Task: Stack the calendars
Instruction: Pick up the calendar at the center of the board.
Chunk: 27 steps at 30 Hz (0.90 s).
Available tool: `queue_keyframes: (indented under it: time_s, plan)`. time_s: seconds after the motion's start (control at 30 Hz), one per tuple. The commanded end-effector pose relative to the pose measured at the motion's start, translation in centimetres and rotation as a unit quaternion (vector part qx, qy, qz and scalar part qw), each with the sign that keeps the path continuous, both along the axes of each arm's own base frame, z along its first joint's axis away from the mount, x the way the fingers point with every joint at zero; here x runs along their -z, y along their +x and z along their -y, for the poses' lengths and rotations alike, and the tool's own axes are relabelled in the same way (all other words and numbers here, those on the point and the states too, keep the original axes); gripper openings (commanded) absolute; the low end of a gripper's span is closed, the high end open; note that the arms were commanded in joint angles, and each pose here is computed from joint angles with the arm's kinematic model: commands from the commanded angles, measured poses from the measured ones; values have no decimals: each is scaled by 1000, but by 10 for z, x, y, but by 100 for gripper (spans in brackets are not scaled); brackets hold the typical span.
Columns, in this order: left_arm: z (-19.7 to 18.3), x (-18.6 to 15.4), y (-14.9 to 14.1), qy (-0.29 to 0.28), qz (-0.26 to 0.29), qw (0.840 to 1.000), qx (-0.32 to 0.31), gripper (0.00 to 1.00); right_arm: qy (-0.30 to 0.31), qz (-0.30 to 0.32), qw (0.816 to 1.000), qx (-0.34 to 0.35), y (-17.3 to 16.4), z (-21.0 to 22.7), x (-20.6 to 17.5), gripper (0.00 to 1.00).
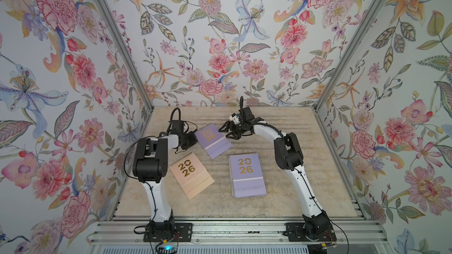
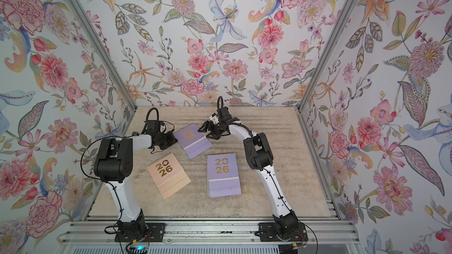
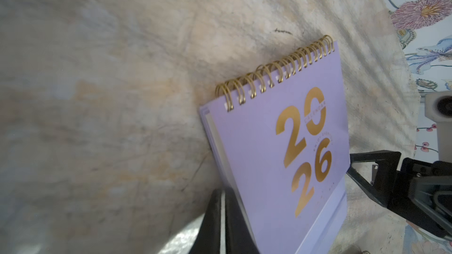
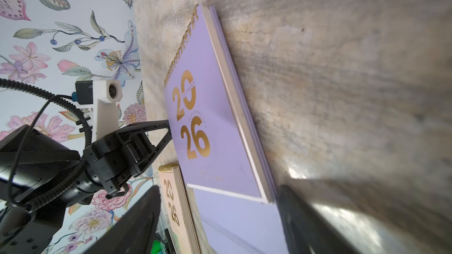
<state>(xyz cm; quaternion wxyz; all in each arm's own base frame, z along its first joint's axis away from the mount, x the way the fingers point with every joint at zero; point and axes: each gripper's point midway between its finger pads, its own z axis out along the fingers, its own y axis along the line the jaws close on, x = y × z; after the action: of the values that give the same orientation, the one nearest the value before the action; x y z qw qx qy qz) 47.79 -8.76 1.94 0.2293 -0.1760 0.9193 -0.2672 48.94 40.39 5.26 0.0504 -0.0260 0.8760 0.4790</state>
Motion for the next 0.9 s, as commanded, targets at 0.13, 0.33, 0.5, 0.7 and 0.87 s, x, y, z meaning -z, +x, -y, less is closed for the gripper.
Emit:
queue_keyframes:
  time_s: [0.13, 0.33, 0.5, 0.7, 0.87]
  plan:
    - [28, 28, -8, -20, -47, 999, 13, 10, 39, -49, 997, -36, -21, -21, 4, 75]
    - [29, 32, -12, -31, -51, 998, 7, 10, 134, -35, 990, -23, -6, -31, -32, 64]
    - [30, 33, -14, -31, -53, 998, 9, 10, 149, -40, 988, -8, -3, -31, -34, 60]
    - [32, 31, -12, -43, -49, 998, 9, 10, 183, -44, 982, -20, -11, -41, -41, 51]
    - [32, 28, -10, -42, -47, 998, 9, 10, 175, -43, 983, -23, -14, -43, -38, 44]
